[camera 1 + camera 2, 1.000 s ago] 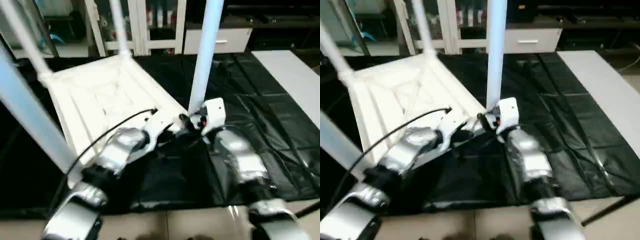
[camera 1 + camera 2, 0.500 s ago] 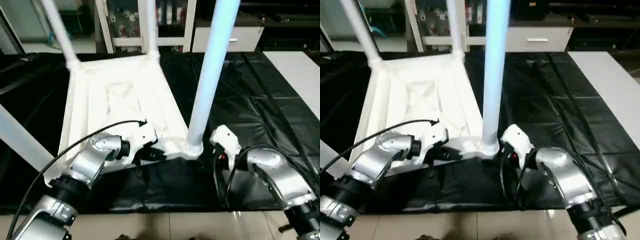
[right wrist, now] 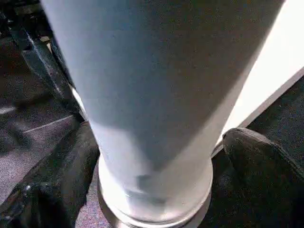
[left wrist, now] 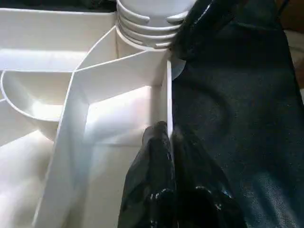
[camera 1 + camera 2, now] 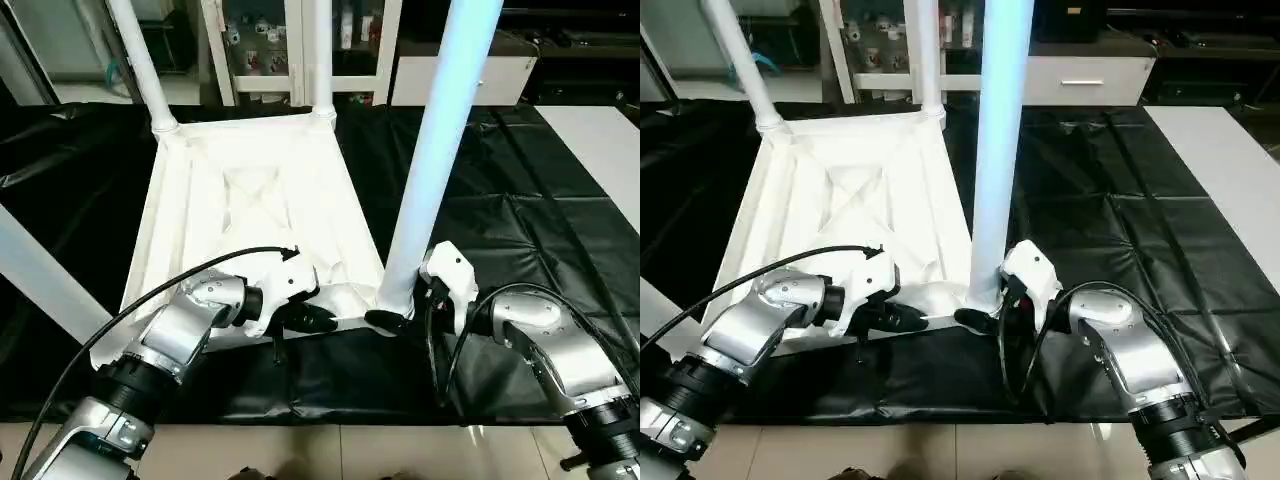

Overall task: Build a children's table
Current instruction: Rotate leg to tighten

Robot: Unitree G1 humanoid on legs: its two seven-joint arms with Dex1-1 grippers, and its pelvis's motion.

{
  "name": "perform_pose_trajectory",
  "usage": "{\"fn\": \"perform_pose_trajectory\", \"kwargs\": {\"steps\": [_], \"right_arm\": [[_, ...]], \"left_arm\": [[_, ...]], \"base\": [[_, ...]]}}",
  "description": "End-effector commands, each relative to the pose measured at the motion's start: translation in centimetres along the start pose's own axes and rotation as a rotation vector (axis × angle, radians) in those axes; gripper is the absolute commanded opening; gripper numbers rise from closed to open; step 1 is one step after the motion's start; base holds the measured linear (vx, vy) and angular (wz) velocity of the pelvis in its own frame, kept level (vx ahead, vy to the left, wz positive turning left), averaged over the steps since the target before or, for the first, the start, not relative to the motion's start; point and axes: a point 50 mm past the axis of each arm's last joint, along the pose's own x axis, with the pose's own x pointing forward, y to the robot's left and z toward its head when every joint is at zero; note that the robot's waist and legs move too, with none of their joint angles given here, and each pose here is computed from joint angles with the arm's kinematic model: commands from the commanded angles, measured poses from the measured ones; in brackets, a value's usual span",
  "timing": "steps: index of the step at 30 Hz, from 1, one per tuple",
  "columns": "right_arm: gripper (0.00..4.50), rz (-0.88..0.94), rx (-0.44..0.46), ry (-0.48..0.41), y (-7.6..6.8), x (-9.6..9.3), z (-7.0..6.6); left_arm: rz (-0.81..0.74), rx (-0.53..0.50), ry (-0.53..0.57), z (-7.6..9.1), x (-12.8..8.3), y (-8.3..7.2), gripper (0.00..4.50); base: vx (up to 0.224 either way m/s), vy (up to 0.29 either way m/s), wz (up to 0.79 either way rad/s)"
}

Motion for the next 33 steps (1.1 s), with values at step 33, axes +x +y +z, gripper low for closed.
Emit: {"fn": "perform_pose_trajectory", "kwargs": {"steps": [33], "right_arm": [[2.7, -0.231, 0.072, -0.049, -1.8, 1.5, 0.2]], "left_arm": [[0.065, -0.017, -0.034, 1.0, 1.1, 0.7, 0.0]], "base": [[0.0, 0.0, 0.0]]}}
